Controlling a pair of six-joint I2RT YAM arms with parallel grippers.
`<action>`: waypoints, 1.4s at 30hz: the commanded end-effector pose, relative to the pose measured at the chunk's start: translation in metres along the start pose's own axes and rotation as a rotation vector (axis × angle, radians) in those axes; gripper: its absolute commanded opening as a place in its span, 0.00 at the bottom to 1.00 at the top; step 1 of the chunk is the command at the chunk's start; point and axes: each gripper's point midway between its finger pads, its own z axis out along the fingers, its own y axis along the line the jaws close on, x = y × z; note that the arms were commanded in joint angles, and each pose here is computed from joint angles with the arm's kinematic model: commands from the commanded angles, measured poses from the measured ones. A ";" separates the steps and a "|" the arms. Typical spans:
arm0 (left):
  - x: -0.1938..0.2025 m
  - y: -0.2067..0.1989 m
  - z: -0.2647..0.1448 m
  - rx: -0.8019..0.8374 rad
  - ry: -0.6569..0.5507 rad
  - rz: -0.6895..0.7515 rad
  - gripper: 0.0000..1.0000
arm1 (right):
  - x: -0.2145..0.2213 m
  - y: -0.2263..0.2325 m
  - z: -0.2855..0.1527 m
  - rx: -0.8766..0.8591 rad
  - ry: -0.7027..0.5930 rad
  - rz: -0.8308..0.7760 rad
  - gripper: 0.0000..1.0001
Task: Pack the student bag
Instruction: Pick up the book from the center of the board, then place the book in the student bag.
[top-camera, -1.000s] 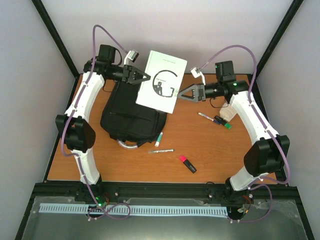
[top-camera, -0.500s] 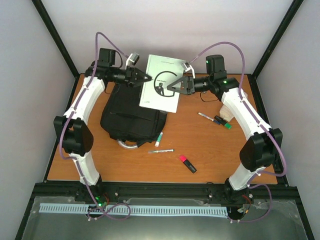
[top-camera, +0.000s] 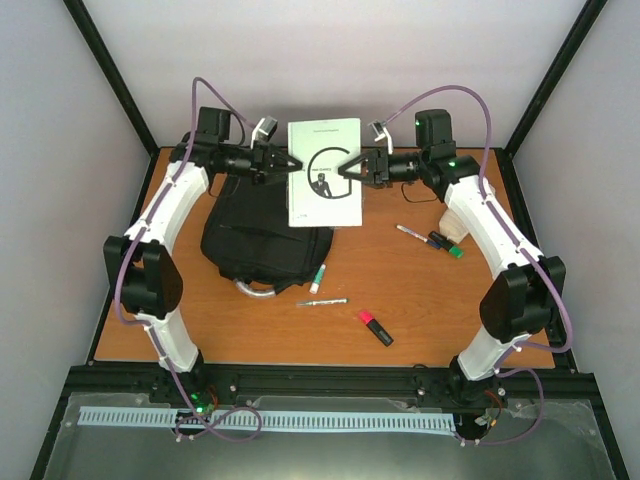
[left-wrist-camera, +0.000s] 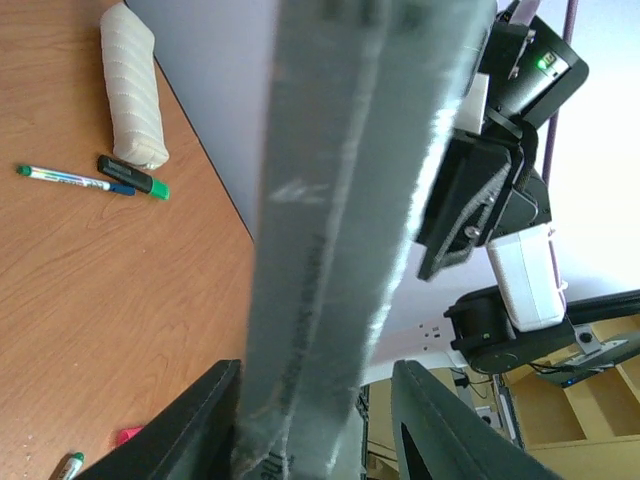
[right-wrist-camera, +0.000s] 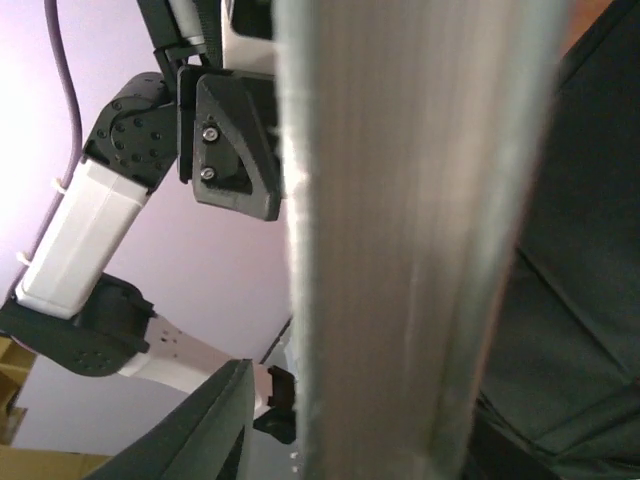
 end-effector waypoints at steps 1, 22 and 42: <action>0.012 -0.030 -0.002 0.040 0.015 0.078 0.44 | -0.011 -0.004 -0.006 0.029 -0.034 -0.030 0.37; 0.052 0.018 -0.022 -0.319 0.077 0.328 0.48 | -0.016 -0.016 -0.065 0.158 -0.116 -0.166 0.03; 0.181 0.106 -0.075 -0.618 0.698 1.100 0.61 | 0.047 -0.024 -0.112 0.552 0.187 -0.770 0.03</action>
